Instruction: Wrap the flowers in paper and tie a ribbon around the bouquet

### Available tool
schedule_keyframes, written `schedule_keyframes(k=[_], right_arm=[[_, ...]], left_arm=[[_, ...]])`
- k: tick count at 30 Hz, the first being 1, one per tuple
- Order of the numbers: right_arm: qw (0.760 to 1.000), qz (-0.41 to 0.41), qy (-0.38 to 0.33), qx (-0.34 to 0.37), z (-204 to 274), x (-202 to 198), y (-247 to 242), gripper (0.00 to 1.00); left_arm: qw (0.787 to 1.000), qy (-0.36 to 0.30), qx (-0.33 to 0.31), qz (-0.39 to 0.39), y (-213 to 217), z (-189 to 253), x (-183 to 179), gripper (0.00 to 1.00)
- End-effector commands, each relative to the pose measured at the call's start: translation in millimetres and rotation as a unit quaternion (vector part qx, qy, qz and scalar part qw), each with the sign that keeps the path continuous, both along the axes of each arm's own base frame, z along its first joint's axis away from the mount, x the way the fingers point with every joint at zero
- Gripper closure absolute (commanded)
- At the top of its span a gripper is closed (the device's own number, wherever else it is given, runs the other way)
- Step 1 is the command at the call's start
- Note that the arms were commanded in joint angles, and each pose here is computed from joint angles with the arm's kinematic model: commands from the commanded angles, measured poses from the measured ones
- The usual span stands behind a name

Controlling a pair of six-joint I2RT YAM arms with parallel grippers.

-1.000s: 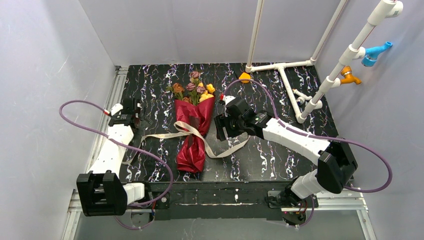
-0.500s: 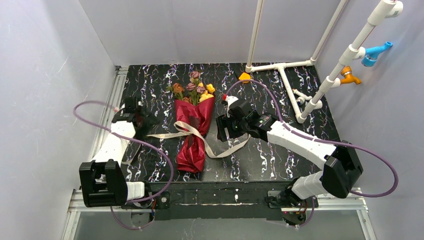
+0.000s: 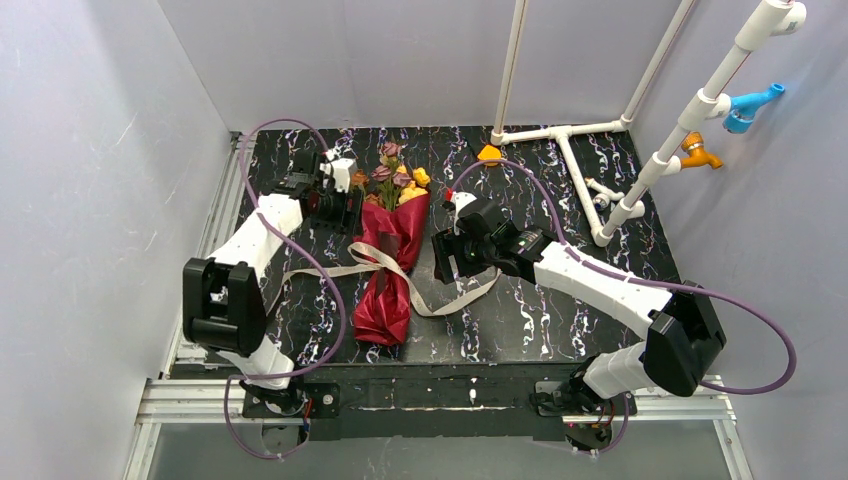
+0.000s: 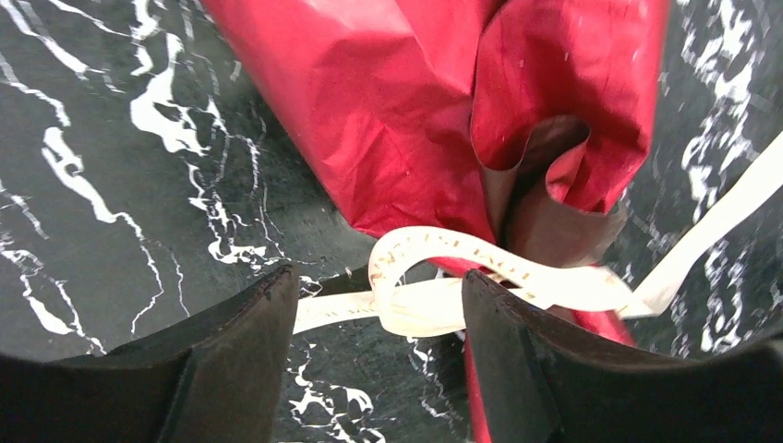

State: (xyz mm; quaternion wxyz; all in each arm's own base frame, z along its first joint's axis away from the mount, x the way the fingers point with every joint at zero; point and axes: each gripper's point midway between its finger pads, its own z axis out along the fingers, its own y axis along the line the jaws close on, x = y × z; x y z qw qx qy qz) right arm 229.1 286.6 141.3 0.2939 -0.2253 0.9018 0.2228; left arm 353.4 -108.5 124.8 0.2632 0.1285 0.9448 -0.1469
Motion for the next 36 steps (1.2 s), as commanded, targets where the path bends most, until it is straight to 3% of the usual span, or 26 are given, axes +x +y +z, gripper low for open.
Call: schedule_keyframes(k=[1,10,17,21,25,36], right_arm=[[1.000,-0.005,-0.013,0.000,8.6,4.2,-2.6,0.18],[1.000,-0.004,-0.011,-0.012,5.0,4.4,-4.9,0.18],[1.000,-0.003,-0.007,-0.015,2.1,4.3,-4.8,0.18],[1.000,-0.003,-0.008,-0.017,2.4,4.3,-5.4,0.18],[1.000,-0.003,-0.007,-0.018,2.5,4.0,-5.8,0.18],[1.000,-0.003,-0.010,-0.021,4.3,4.3,-7.2,0.18]], left_arm=[[0.995,0.019,-0.001,-0.093,-15.9,-6.6,-13.7,0.39],[0.994,0.049,0.020,-0.099,-21.7,-32.3,-15.1,0.51],[0.994,0.052,0.020,-0.099,-21.2,-35.6,-17.1,0.68],[0.993,0.055,0.023,-0.100,-20.3,-38.1,-18.3,0.68],[0.994,0.053,0.027,-0.096,-18.7,-39.3,-15.9,0.58],[0.993,0.057,0.033,-0.098,-16.9,-48.0,-16.3,0.69]])
